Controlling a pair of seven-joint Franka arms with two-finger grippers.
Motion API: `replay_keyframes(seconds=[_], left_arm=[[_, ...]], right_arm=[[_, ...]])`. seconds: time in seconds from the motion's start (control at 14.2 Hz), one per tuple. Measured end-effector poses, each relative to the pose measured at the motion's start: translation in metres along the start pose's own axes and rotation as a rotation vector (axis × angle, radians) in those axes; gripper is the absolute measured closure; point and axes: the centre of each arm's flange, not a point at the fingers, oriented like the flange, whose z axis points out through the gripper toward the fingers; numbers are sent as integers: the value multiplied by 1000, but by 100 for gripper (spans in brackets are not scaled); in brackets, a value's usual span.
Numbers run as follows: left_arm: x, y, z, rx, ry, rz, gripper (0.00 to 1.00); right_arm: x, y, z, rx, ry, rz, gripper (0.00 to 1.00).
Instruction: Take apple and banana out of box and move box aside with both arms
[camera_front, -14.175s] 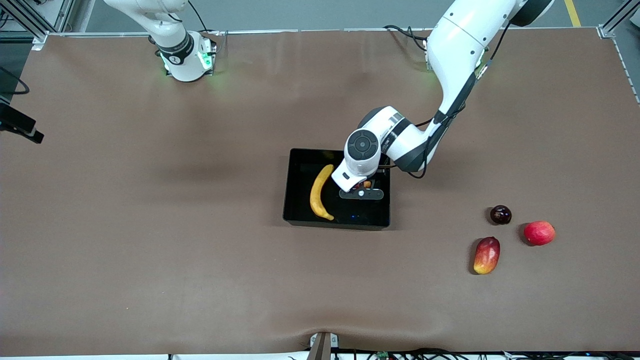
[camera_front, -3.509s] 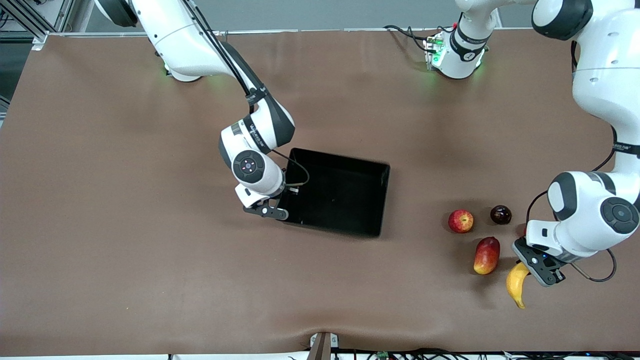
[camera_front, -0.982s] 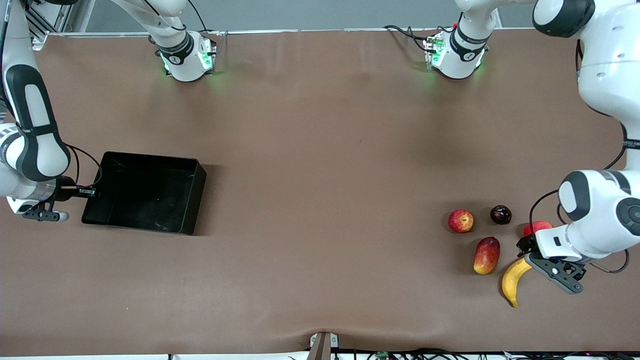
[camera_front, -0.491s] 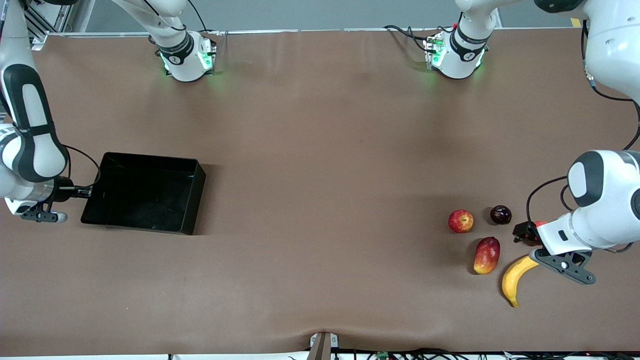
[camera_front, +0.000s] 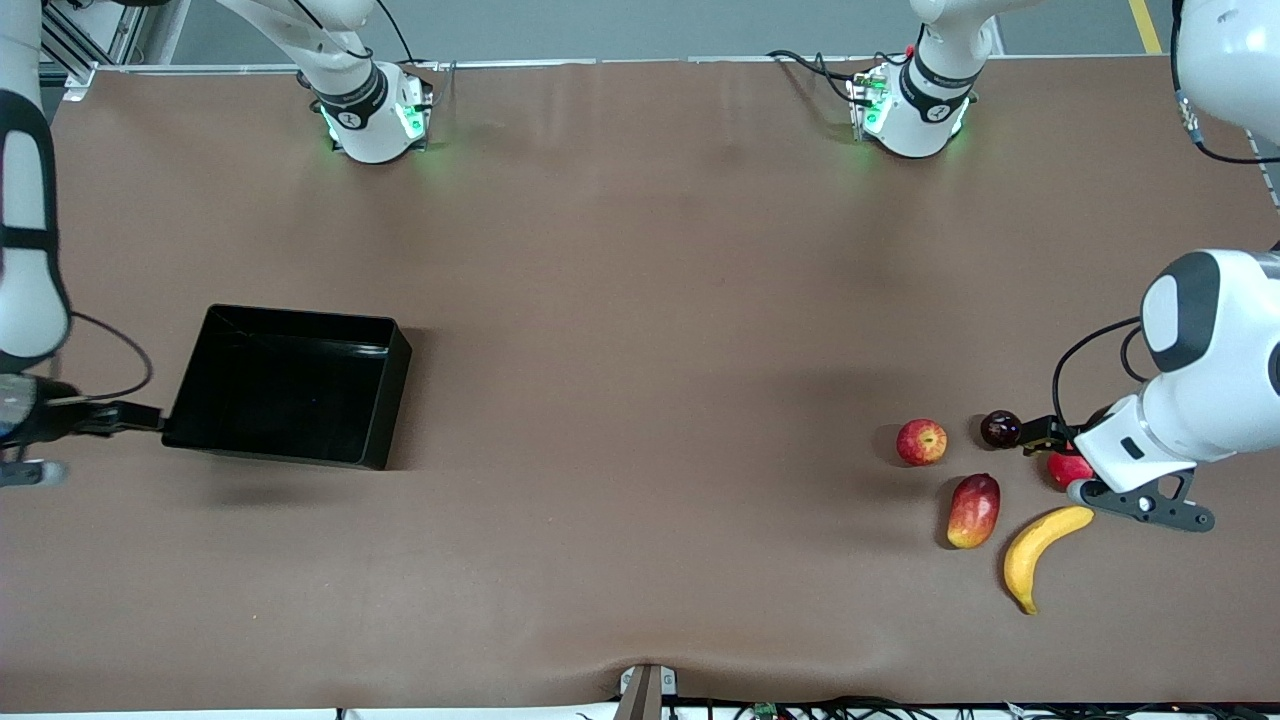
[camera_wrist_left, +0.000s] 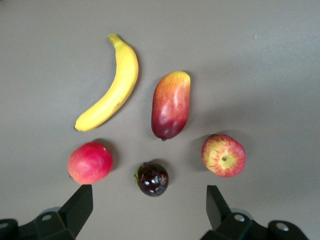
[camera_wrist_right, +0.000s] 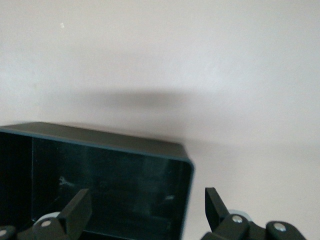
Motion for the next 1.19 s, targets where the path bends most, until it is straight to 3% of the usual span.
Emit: replay_keyframes(seconds=[0.21, 0.49, 0.84, 1.19], left_arm=[[-13, 10, -11, 18, -5, -60, 0], [-29, 18, -31, 45, 6, -163, 0], [-45, 23, -75, 80, 30, -176, 0], [-63, 28, -119, 88, 54, -192, 0]], right_arm=[[17, -24, -50, -28, 68, -48, 0], [22, -83, -93, -11, 38, -99, 0], [-28, -117, -176, 9, -43, -52, 0], [-86, -133, -224, 5, -49, -56, 0]])
